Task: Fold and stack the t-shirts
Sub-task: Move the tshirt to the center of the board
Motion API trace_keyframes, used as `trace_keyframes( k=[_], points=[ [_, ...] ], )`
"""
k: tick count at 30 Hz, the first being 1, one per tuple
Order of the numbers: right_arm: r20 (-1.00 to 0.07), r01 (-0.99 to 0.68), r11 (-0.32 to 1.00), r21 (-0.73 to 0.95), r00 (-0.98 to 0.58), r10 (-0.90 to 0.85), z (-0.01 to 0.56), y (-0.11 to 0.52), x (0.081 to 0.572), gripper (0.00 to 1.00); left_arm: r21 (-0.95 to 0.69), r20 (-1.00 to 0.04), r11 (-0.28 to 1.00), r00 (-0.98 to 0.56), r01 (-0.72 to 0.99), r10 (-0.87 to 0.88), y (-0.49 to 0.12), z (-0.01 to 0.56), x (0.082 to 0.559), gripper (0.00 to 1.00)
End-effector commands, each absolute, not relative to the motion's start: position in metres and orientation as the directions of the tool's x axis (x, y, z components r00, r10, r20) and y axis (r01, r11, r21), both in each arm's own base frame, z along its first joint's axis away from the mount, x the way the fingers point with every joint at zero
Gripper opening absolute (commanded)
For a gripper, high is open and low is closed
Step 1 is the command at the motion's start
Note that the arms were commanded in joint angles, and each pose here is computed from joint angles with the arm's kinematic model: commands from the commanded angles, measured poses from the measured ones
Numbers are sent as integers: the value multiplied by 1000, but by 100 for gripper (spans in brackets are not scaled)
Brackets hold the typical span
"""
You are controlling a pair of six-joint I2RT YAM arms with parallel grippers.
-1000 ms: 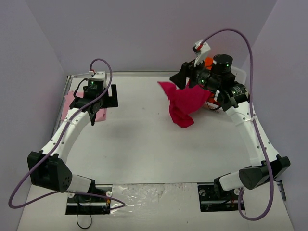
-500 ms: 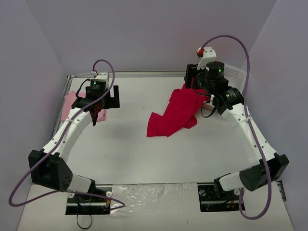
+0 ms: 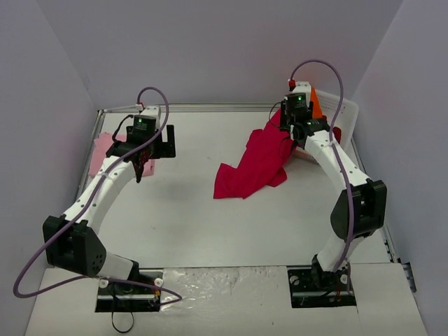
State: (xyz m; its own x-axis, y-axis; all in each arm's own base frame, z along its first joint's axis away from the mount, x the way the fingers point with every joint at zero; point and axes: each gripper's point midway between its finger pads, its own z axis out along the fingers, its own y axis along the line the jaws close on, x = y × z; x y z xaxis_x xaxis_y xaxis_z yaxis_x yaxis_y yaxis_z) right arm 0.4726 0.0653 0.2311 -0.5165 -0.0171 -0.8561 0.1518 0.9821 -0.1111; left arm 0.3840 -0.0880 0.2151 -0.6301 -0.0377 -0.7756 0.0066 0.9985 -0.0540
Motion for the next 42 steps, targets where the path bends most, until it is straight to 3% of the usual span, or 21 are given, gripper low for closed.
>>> trace_keyframes(
  k=[1, 10, 23, 26, 27, 28, 35, 42],
  points=[
    [-864, 244, 966, -89, -502, 47, 226, 41, 485, 47, -38, -795, 999, -606, 15, -21, -88, 227, 387, 94],
    [-826, 278, 959, -62, -554, 107, 191, 12, 506, 53, -32, -789, 999, -615, 16, -16, -89, 223, 389, 94],
    [-779, 198, 980, -30, -619, 101, 154, 27, 515, 51, -21, -785, 1000, -619, 9, -11, -88, 221, 390, 94],
    [-769, 193, 981, -26, -631, 104, 147, 28, 517, 35, -22, -784, 1000, -621, 8, -12, -88, 220, 390, 94],
    [-770, 190, 982, -22, -629, 104, 147, 29, 518, 13, -21, -784, 1000, -621, 11, -10, -88, 221, 390, 94],
    [-767, 188, 982, -20, -633, 105, 145, 29, 518, 1, -20, -784, 1000, -621, 11, -10, -88, 221, 390, 94],
    [-797, 187, 982, -2, -593, 111, 170, 33, 518, 0, -28, -783, 999, -622, 20, -10, -90, 221, 390, 94],
    [-900, 42, 999, 21, -434, 37, 270, 85, 504, 0, -38, -786, 999, -618, 25, -15, -92, 223, 389, 94]
  ],
)
